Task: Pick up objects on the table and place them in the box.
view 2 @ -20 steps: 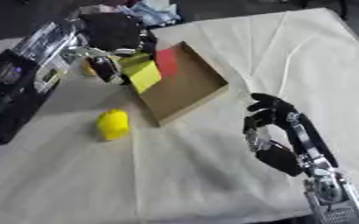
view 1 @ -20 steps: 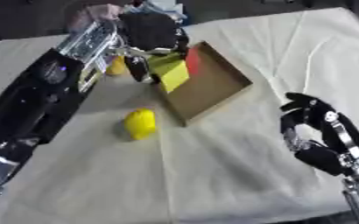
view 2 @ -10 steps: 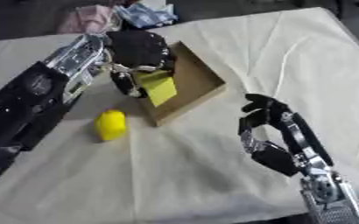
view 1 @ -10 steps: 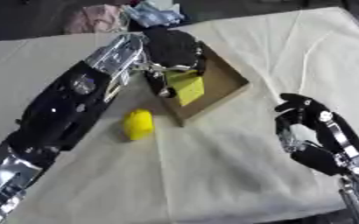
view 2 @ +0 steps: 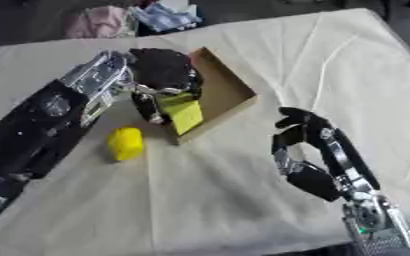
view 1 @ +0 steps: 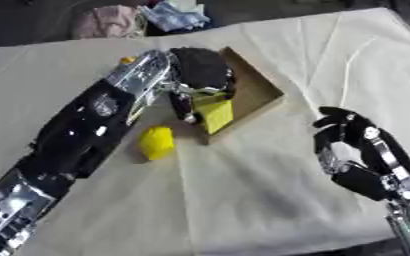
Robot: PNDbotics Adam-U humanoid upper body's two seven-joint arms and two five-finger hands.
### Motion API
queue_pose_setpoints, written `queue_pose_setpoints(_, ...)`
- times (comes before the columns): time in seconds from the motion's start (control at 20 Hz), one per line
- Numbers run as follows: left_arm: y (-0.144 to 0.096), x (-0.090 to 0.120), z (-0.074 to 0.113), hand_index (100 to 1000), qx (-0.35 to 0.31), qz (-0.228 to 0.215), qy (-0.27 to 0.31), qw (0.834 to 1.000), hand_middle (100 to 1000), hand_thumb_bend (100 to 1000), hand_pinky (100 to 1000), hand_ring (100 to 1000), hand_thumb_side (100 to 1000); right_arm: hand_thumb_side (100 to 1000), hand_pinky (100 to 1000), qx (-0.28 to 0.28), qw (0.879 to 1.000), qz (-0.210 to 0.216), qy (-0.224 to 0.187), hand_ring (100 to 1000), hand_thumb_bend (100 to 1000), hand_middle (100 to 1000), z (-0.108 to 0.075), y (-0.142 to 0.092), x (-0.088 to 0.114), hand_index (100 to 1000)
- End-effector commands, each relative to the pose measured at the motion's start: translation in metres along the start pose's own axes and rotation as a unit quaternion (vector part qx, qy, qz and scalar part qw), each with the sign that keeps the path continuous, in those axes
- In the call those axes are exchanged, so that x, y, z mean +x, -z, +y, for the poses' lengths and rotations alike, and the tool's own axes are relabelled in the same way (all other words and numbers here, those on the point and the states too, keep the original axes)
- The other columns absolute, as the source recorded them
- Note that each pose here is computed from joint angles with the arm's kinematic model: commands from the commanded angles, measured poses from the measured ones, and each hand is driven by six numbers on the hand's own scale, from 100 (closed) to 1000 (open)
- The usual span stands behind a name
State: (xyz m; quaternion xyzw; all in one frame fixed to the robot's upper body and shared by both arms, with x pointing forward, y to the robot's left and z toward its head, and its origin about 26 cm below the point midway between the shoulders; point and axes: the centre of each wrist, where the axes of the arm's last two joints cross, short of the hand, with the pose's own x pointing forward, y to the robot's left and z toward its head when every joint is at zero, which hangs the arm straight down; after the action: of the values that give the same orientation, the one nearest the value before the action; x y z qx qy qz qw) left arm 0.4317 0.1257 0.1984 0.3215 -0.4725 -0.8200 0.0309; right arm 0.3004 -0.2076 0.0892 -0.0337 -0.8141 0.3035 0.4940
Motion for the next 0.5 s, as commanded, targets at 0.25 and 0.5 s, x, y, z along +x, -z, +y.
queue_pose_setpoints(0.25,-0.004,-0.003,0.014,831,-0.023,0.002,0.019,1.000,734,520,827,753,262,341,625,0.000,1.000,-0.010,-0.004,635,100,673,-0.003,0.003,0.004,860)
queue_pose_setpoints(0.5,-0.022,-0.011,0.031,855,-0.005,0.015,0.024,1.000,768,549,839,770,290,341,625,0.000,1.000,-0.009,-0.005,633,100,674,-0.004,0.002,0.004,860)
